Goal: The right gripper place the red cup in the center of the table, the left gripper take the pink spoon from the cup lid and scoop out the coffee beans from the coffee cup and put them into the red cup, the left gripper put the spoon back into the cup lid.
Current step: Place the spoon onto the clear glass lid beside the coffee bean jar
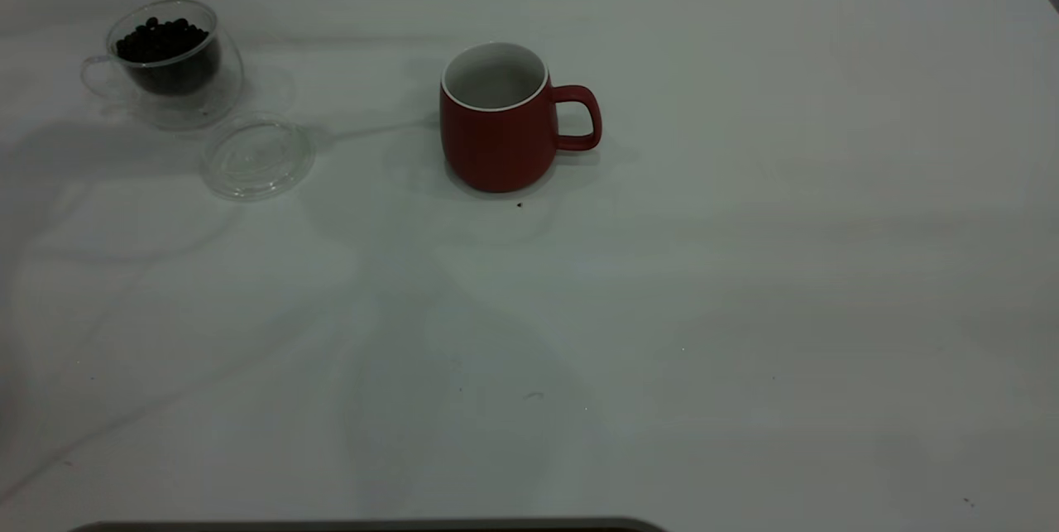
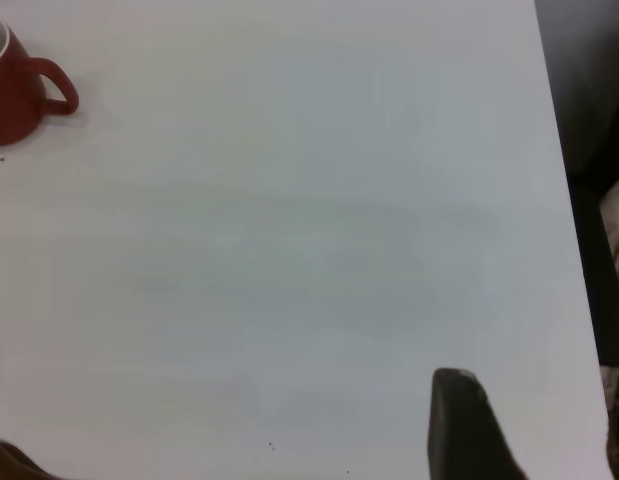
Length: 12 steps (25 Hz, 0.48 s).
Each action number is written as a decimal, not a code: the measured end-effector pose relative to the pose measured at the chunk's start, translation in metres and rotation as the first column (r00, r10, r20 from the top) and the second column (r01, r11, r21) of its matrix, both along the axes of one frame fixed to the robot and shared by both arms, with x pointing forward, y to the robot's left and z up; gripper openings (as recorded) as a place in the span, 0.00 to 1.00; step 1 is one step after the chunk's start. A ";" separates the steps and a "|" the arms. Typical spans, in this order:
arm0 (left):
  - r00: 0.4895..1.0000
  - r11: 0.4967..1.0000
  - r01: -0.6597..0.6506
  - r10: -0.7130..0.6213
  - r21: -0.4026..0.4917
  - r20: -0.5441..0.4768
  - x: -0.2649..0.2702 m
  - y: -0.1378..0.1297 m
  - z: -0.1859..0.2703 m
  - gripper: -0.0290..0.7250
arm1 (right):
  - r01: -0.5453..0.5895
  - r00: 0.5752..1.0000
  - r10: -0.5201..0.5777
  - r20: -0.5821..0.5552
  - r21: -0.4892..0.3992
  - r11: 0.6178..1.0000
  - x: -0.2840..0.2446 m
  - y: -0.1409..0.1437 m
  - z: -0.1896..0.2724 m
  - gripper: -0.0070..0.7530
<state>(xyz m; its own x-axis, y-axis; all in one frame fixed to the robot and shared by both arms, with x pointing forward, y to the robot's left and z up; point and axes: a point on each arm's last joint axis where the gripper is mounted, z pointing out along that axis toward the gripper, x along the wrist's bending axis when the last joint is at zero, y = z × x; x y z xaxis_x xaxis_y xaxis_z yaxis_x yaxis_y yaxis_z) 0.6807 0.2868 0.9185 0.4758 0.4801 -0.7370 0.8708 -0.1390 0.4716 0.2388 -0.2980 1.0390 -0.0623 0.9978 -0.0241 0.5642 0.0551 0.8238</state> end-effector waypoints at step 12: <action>0.947 0.965 -0.203 0.237 0.165 -0.219 -0.037 0.106 -0.006 0.20 | 0.000 1.000 0.000 0.000 0.000 1.000 0.000 0.000 0.000 0.50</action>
<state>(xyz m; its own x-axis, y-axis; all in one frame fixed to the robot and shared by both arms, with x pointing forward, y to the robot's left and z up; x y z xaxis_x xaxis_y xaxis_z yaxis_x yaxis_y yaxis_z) 0.6437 0.3932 0.9121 0.1685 0.6585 -0.7334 0.9705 0.0192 0.2403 0.2388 -0.2980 1.0390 -0.0623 0.9978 -0.0241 0.5642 0.0551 0.8238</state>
